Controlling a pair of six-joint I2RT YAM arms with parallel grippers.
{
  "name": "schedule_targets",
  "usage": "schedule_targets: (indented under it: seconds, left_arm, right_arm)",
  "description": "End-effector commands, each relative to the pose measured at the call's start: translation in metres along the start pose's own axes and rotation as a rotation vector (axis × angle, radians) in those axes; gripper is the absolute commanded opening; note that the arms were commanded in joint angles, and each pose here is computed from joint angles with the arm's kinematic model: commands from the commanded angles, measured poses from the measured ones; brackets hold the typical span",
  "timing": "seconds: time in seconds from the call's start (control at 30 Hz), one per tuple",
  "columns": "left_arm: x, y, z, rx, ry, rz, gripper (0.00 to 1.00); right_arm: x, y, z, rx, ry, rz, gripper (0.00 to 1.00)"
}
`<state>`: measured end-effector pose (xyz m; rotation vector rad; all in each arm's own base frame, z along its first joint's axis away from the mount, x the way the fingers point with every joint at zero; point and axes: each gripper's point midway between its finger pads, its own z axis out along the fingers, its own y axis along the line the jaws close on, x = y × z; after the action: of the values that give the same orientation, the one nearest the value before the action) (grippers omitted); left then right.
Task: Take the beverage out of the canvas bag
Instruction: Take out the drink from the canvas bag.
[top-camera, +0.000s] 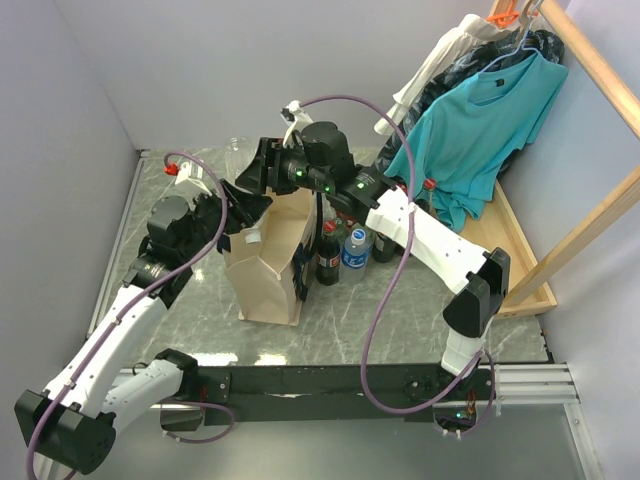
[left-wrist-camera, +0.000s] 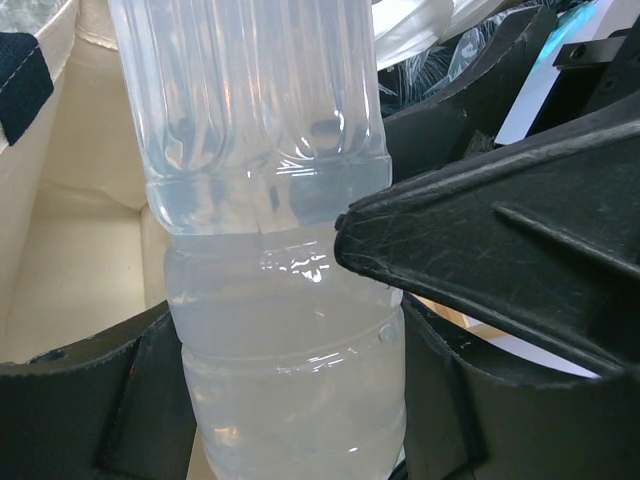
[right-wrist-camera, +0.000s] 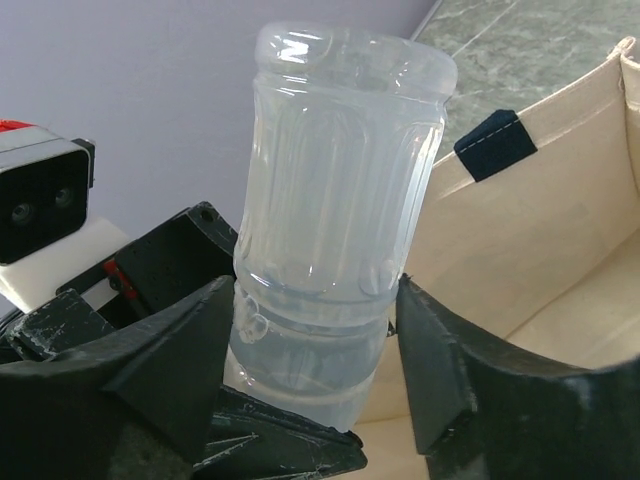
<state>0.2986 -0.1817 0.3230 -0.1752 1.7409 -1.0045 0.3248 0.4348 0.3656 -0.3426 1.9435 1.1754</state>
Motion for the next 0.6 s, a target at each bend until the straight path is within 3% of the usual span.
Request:
schedule_targets:
  seconds: [0.0, 0.3, 0.57]
  left_arm:
    - [-0.030, -0.028, -0.012, 0.075, -0.099, 0.057, 0.01]
    - [-0.033, -0.033, -0.016, 0.097, -0.111, 0.074, 0.01]
    - [-0.043, -0.044, -0.007, 0.103, -0.101, 0.047, 0.01]
  right_arm:
    - [-0.079, 0.046, -0.044, -0.081, -0.265, -0.088, 0.71]
    - [-0.082, 0.029, -0.046, -0.044, -0.279, -0.071, 0.86]
    - [-0.073, 0.016, -0.057, -0.002, -0.255, -0.150, 0.86]
